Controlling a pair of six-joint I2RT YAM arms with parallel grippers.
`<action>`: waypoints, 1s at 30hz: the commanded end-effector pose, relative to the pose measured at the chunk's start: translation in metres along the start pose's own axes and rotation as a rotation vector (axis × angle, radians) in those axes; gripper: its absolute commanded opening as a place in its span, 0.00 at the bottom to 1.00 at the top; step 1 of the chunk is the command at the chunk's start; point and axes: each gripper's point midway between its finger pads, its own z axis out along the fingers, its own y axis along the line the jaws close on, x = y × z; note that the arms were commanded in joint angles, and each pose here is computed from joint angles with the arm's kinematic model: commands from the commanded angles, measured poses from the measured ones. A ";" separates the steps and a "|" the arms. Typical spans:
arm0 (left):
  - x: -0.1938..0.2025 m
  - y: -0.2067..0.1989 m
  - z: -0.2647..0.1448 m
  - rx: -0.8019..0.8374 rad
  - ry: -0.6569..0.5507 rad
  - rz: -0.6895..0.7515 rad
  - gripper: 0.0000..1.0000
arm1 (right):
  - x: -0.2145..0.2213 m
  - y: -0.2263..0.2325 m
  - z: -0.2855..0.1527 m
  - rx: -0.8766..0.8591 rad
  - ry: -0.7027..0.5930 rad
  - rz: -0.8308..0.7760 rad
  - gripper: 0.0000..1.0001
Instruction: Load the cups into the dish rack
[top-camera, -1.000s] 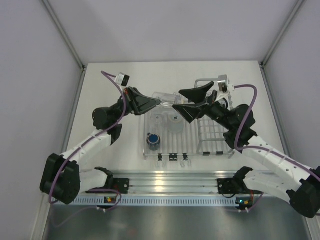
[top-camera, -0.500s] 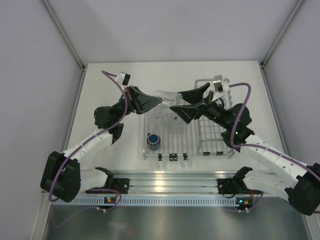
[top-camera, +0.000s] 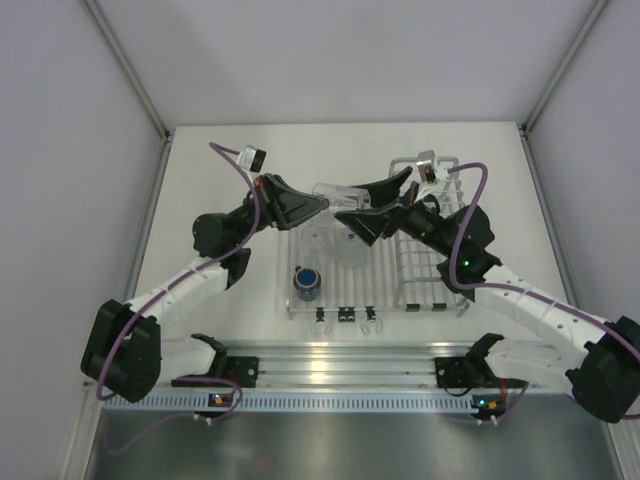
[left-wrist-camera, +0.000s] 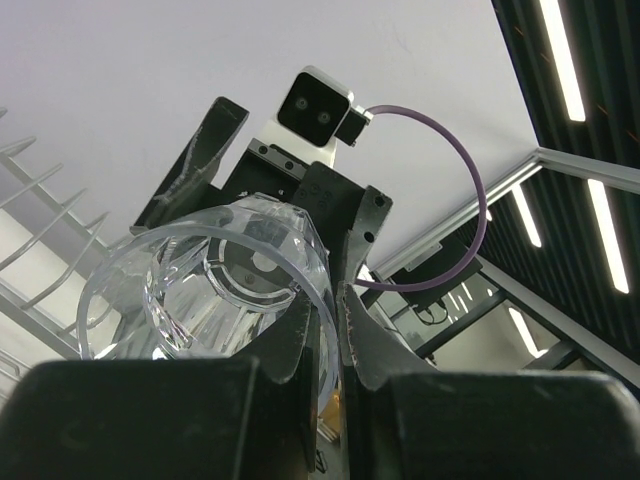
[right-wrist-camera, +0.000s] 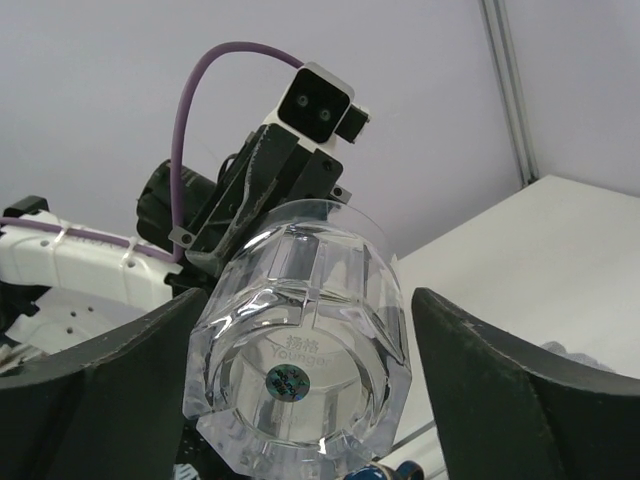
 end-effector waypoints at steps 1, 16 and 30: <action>0.000 -0.060 0.003 0.231 -0.021 0.209 0.00 | -0.014 0.016 0.005 -0.064 -0.044 -0.025 0.80; 0.008 -0.057 0.003 0.229 0.012 0.204 0.38 | -0.014 0.009 0.003 -0.011 -0.040 -0.057 0.00; 0.021 -0.006 -0.003 -0.027 0.099 0.254 0.57 | -0.031 0.007 -0.008 0.054 -0.071 -0.123 0.00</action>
